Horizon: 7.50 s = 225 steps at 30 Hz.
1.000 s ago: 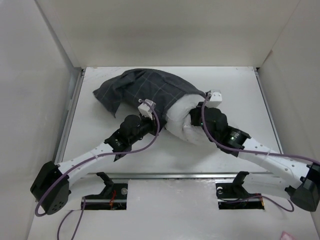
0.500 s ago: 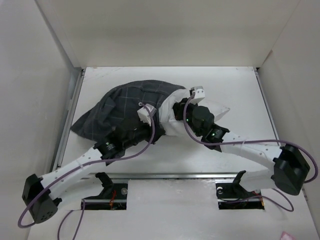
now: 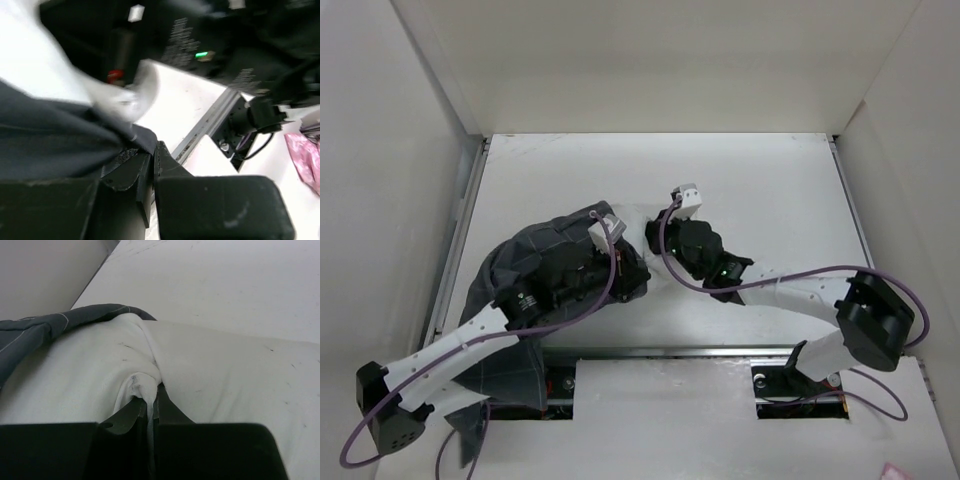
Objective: Put the pillow into the pillowcase
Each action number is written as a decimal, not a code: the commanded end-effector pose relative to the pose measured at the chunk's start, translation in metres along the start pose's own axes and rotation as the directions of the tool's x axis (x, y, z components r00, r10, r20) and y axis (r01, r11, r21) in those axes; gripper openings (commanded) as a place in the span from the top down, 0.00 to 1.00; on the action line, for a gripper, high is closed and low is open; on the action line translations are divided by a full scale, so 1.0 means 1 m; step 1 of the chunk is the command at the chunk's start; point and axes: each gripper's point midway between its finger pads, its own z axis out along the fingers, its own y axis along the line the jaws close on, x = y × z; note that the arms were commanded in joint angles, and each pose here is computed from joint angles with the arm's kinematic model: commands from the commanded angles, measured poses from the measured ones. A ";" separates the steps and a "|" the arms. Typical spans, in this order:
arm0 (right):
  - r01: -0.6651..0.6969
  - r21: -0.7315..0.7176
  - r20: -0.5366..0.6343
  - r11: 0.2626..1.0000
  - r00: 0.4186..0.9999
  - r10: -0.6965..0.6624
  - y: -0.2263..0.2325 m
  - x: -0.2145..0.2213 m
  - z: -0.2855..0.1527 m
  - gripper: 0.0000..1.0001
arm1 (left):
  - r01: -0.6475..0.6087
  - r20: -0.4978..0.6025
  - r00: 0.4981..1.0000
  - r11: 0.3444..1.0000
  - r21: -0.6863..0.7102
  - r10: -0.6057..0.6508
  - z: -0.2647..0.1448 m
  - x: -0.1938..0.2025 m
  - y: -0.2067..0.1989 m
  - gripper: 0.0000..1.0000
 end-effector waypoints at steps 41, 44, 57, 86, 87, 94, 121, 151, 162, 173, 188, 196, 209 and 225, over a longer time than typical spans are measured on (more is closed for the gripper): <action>0.088 0.243 -0.218 0.966 0.975 -0.034 -0.037 0.080 0.045 0.94 | 0.315 0.184 0.944 0.914 -0.255 -0.274 0.014 -0.024 0.119 1.00; 0.062 -0.032 -0.271 0.998 0.960 -0.069 0.016 0.061 0.031 0.78 | 0.301 0.188 0.950 0.890 -0.343 -0.249 0.008 -0.018 0.137 1.00; 0.409 -0.148 -0.081 0.900 0.902 -0.423 0.033 -0.072 -0.035 0.00 | 0.372 0.257 0.928 0.730 -0.574 -0.272 -0.023 -0.004 0.207 0.93; 0.658 0.142 -0.090 0.739 0.752 -0.653 -0.048 -0.099 0.061 0.68 | 0.242 -0.021 0.967 0.945 -0.218 -0.253 0.028 0.000 0.088 0.03; 0.658 0.142 -0.088 0.740 0.753 -0.652 -0.047 -0.100 0.063 0.84 | 0.240 -0.027 0.967 0.942 -0.234 -0.253 0.032 0.001 0.091 0.09; 0.587 -0.040 -0.180 0.809 0.792 -0.583 -0.034 -0.072 0.022 1.00 | 0.365 0.199 0.931 0.817 -0.447 -0.307 0.056 -0.041 0.138 1.00; 0.379 -0.075 -0.430 0.922 0.822 -0.373 -0.042 -0.026 -0.071 0.62 | 0.441 0.448 0.877 0.668 -0.599 -0.176 0.019 -0.106 0.171 0.00; 0.638 0.662 -0.427 0.392 0.752 -0.502 -0.108 -0.074 -0.050 0.00 | 0.492 0.158 0.868 0.775 -0.397 -0.471 0.049 0.053 0.132 0.11; 0.572 0.793 -0.404 0.210 0.751 -0.522 -0.116 -0.084 -0.044 0.31 | 0.464 0.172 0.884 0.768 -0.441 -0.435 0.044 0.051 0.141 0.14; 0.435 0.471 -0.234 0.767 0.900 -0.367 -0.046 -0.112 -0.020 1.00 | 0.360 0.251 0.922 0.889 -0.282 -0.294 0.074 -0.039 0.105 0.18; 0.085 0.248 0.376 0.965 0.909 -0.177 0.003 -0.391 -0.089 1.00 | 0.181 0.609 0.791 0.925 -0.335 0.066 -0.024 -0.254 0.034 0.00; 0.081 0.208 0.452 0.975 0.876 -0.169 -0.005 -0.428 -0.104 1.00 | 0.465 0.816 0.575 0.799 -0.381 0.055 -0.151 -0.237 0.064 0.00; 0.098 0.116 0.450 0.988 0.882 -0.140 0.010 -0.426 -0.094 1.00 | 0.569 0.583 0.775 0.673 -0.473 -0.245 -0.048 -0.129 0.213 0.00; 0.133 0.012 0.408 0.991 0.904 -0.127 0.027 -0.412 -0.100 1.00 | 0.243 0.357 0.889 0.956 0.164 -0.287 0.051 -0.165 0.180 0.00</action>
